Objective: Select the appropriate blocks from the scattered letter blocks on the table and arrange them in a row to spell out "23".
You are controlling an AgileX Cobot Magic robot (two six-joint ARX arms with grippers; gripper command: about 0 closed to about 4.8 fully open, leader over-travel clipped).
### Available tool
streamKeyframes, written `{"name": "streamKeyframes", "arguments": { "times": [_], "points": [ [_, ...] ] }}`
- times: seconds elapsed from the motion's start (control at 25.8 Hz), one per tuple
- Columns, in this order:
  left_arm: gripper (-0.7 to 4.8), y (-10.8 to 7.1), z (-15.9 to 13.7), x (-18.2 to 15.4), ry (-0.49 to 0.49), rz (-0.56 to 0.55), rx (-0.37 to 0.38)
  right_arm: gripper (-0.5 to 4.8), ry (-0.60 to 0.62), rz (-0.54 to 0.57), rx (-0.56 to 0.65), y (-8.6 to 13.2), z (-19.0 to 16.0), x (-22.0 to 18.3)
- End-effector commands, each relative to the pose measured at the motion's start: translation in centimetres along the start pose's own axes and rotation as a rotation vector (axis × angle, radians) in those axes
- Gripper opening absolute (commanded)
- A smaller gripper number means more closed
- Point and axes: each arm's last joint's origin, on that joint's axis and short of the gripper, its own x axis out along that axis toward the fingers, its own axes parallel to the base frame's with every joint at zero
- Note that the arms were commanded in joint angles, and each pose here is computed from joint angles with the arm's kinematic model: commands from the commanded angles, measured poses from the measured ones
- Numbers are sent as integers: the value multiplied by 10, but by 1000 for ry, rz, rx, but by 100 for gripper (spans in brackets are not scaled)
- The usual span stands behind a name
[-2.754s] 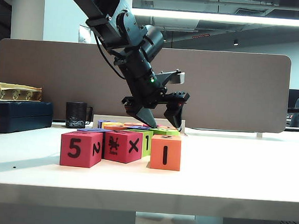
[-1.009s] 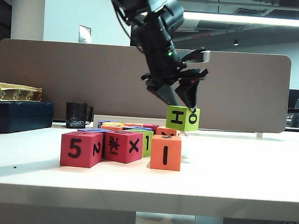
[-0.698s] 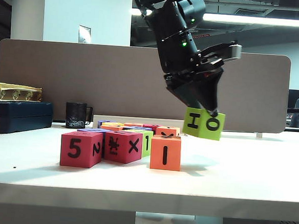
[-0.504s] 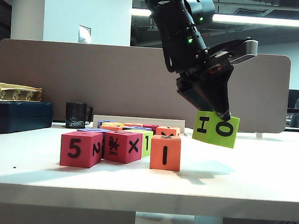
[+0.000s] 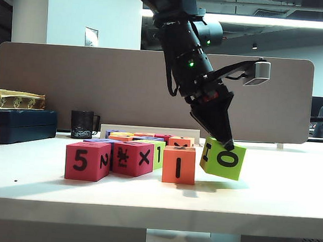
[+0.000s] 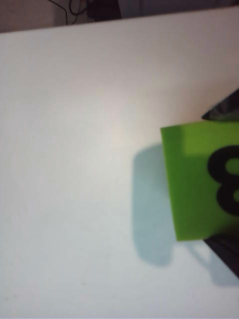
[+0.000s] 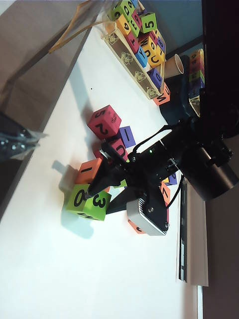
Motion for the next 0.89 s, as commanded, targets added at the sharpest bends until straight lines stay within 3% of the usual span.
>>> {"name": "streamKeyframes", "arguments": {
  "times": [0.04, 0.58, 0.78, 0.89],
  "points": [
    [265, 5, 1, -3, -36, 26, 31, -1, -18, 2, -16, 1, 1, -2],
    [280, 11, -12, 18, -8, -11, -2, -1, -18, 0, -16, 1, 1, -2],
    [347, 12, -13, 18, 20, 13, -4, -1, -18, 0, -16, 1, 1, -2],
    [355, 12, -11, 14, 32, 35, -1, -1, -18, 0, -16, 1, 1, -2]
  ]
}}
